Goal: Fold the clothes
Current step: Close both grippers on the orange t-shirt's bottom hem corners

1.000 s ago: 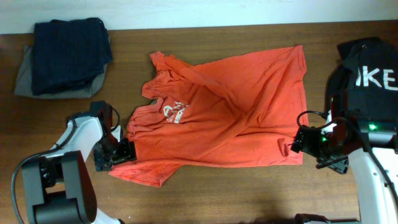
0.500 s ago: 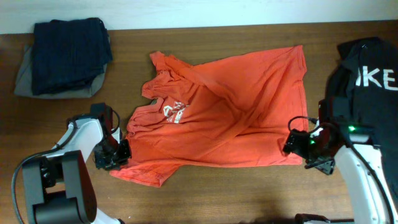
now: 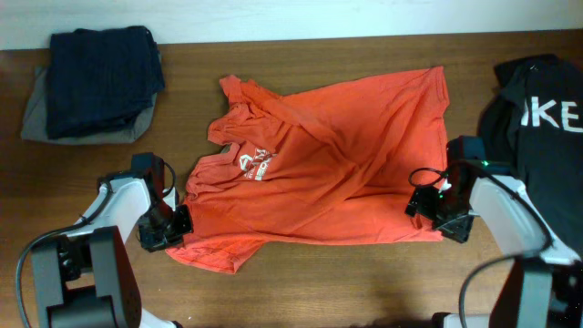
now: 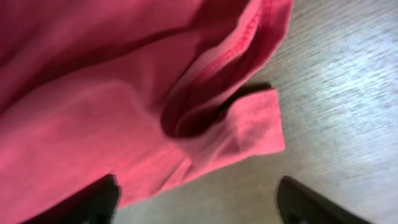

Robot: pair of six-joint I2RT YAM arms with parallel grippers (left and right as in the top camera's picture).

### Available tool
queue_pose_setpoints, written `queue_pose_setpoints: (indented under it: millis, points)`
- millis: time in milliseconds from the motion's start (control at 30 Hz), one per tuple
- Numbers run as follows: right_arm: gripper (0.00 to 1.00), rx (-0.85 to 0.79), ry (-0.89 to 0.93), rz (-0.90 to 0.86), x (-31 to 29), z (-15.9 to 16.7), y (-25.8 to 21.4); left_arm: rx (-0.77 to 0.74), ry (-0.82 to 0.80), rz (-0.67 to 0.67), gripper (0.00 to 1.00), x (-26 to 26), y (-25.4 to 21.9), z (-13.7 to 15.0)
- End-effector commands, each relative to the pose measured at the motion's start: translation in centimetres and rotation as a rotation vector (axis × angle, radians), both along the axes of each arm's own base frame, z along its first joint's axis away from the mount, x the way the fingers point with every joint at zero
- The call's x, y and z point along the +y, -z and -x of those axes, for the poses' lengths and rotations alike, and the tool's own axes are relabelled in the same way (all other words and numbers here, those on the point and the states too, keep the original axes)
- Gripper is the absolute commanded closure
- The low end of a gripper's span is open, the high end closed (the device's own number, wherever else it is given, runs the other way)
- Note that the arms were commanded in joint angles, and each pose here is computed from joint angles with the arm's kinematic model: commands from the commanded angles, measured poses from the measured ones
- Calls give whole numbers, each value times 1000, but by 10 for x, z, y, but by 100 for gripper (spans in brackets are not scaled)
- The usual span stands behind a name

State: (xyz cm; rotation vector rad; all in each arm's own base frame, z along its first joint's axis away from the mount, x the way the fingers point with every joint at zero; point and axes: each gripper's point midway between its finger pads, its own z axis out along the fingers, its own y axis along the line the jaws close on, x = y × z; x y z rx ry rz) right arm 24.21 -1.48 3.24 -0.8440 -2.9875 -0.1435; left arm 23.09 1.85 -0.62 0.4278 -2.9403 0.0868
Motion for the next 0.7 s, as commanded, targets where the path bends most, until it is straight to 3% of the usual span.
queue_pose_setpoints:
  millis: [0, 500, 667]
  points:
    - [23, 48, 2, -3, 1, 2, 15, 28, -11, 31, 99, -6, 17, 8]
    - [49, 64, -3, 114, -20, 1, 22, 20, -12, 30, 99, -6, 17, 6]
    - [68, 57, -3, 119, -21, -1, 22, 18, -12, 30, 99, -6, 17, 6]
